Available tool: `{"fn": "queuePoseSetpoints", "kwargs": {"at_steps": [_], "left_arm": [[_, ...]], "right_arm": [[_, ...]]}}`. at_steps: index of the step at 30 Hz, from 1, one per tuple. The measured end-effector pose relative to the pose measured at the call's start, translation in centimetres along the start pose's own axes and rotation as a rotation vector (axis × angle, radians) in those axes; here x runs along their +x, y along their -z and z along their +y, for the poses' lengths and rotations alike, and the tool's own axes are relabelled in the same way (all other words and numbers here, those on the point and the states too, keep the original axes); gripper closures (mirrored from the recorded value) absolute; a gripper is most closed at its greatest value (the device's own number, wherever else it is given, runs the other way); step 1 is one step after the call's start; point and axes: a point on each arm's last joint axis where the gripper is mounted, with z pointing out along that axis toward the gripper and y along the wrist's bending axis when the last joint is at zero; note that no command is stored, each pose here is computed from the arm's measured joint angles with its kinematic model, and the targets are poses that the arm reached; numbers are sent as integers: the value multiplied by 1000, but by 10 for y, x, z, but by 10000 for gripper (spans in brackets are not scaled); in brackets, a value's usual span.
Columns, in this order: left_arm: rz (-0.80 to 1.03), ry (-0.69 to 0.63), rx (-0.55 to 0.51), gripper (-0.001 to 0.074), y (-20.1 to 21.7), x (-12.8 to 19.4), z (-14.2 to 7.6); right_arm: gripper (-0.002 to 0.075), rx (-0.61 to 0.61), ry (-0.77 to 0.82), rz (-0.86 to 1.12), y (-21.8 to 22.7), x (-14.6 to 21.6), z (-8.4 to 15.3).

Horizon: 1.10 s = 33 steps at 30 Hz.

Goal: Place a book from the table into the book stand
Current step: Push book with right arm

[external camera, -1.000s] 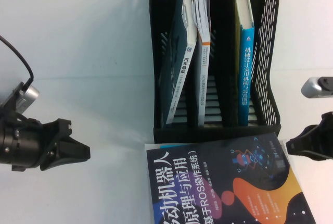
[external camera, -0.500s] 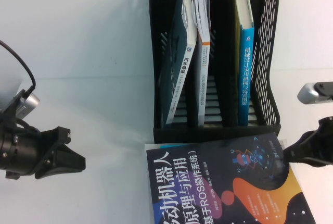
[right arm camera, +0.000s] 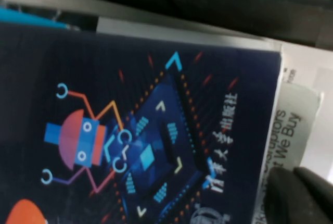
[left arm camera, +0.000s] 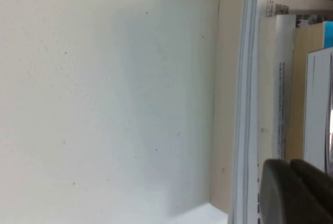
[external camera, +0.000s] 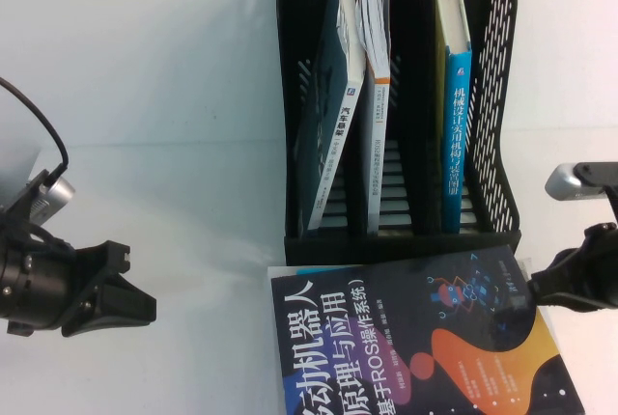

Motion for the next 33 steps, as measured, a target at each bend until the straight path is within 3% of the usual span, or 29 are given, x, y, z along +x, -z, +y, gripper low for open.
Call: {"fn": "queuePoseSetpoints", "kwargs": {"at_steps": [33], "left_arm": [[14,29,-18,738,0,1,2]], "right_arm": [[729,-179,-13,27,6,1,19]]}}
